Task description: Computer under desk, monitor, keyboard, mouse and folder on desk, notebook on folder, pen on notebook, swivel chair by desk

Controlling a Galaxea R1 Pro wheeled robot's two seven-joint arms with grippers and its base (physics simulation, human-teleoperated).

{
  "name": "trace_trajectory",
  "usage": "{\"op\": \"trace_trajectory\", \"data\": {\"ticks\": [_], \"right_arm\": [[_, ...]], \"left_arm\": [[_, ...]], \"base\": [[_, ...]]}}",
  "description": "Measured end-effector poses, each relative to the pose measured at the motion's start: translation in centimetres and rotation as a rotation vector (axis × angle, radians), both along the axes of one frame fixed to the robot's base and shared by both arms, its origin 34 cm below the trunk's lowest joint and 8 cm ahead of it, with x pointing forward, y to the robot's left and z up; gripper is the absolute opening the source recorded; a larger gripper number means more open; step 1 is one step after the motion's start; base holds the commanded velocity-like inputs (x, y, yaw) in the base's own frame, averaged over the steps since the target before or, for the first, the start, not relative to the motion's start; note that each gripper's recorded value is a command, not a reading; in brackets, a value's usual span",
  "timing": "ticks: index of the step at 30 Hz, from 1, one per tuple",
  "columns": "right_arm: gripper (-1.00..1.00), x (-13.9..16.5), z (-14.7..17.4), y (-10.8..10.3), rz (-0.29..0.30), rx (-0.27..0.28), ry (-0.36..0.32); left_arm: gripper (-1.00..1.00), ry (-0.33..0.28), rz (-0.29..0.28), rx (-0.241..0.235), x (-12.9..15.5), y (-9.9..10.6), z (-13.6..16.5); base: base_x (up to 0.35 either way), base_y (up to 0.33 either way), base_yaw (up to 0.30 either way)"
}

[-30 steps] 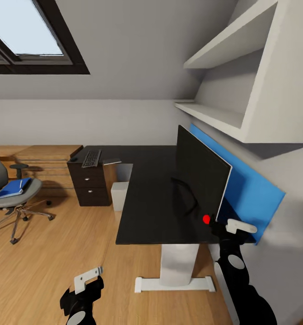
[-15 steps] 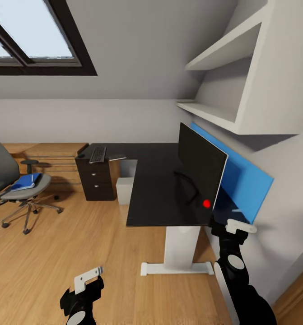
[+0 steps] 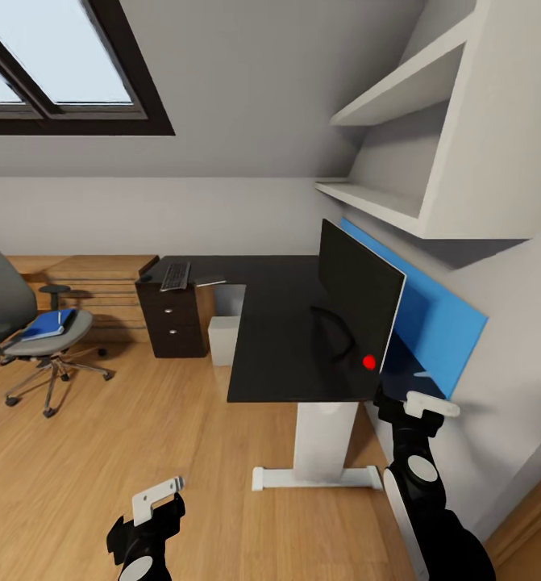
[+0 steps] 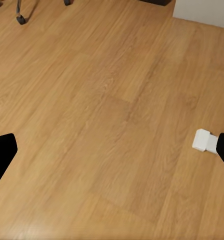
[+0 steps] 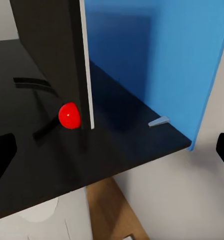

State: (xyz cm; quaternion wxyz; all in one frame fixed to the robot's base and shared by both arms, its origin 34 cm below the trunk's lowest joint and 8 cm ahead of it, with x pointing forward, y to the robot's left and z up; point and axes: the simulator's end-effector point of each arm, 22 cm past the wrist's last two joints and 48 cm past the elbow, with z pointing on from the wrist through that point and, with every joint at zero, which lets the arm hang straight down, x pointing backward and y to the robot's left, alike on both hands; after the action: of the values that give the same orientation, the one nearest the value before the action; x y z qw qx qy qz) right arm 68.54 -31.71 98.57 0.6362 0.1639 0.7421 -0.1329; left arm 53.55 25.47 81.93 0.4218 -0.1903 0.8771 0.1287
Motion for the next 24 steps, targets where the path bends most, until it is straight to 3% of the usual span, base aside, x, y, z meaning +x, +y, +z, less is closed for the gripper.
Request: {"op": "trace_trajectory", "data": {"ticks": [9, 19, 24], "right_arm": [[1.0, 0.0, 0.05, -0.16, 0.003, -0.004, -0.001], [1.0, 0.79, 0.17, 0.25, 0.094, -0.02, -0.004], [1.0, 0.92, 0.0, -0.62, 0.118, -0.02, -0.002]], "left_arm": [[1.0, -0.001, -0.003, -0.001, 0.01, -0.09, 0.03], [1.0, -0.001, -0.004, -0.002, 0.04, -0.13, -0.01], [1.0, 0.0, -0.004, -0.002, 0.01, -0.11, -0.01]], "base": [[0.247, -0.084, 0.0], [0.17, -0.023, 0.0], [0.204, -0.028, 0.0]]}}
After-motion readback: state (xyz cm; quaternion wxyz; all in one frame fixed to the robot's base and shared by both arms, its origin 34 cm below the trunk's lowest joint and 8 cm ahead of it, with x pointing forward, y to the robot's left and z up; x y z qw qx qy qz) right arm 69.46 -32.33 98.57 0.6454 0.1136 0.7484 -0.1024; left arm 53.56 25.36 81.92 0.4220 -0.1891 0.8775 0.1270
